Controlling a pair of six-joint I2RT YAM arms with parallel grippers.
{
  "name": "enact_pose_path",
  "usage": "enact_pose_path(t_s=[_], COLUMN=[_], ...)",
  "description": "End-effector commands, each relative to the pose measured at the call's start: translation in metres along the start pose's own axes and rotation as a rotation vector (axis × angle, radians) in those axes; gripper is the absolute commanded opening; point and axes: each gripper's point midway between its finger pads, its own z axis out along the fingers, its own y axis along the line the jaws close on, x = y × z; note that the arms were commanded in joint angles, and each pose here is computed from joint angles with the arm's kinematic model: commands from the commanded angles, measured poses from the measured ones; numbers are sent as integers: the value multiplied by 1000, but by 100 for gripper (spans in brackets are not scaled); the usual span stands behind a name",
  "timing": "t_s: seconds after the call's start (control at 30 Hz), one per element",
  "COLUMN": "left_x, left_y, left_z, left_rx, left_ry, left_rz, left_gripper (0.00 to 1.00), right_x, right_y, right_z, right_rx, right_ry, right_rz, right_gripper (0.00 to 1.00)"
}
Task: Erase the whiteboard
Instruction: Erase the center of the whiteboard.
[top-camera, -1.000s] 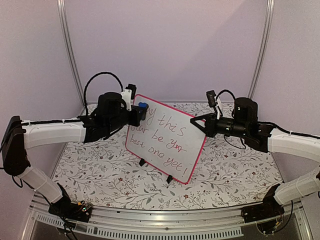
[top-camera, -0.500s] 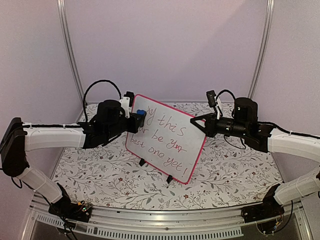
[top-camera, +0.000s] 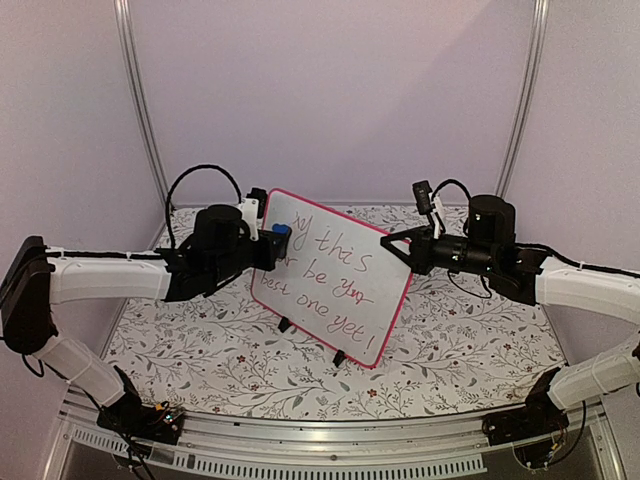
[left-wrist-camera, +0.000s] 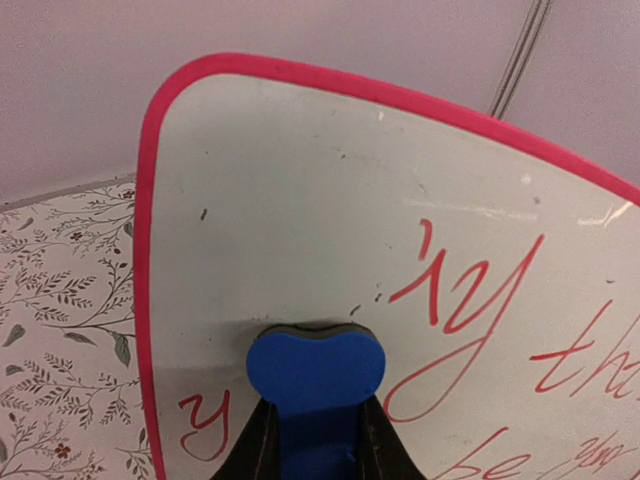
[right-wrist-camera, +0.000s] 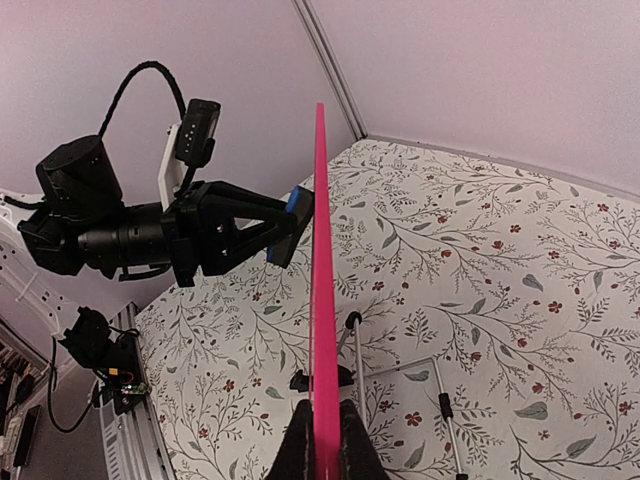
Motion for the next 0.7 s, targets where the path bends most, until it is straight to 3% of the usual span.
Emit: enact_pose_path(t_s=[0.0,0.67], left_x=[3,-43], left_y=[-11,-32], left_z=[-1,8], left_rx=[18,30], left_ry=[29,-41], left_rz=[25,69], left_gripper=[14,13], right_x=[54,54], right_y=[22,23], right_z=[4,4], right_rx=[-112,-114], right_ry=[185,184], right_rz=[-33,-37], right_gripper=[0,0])
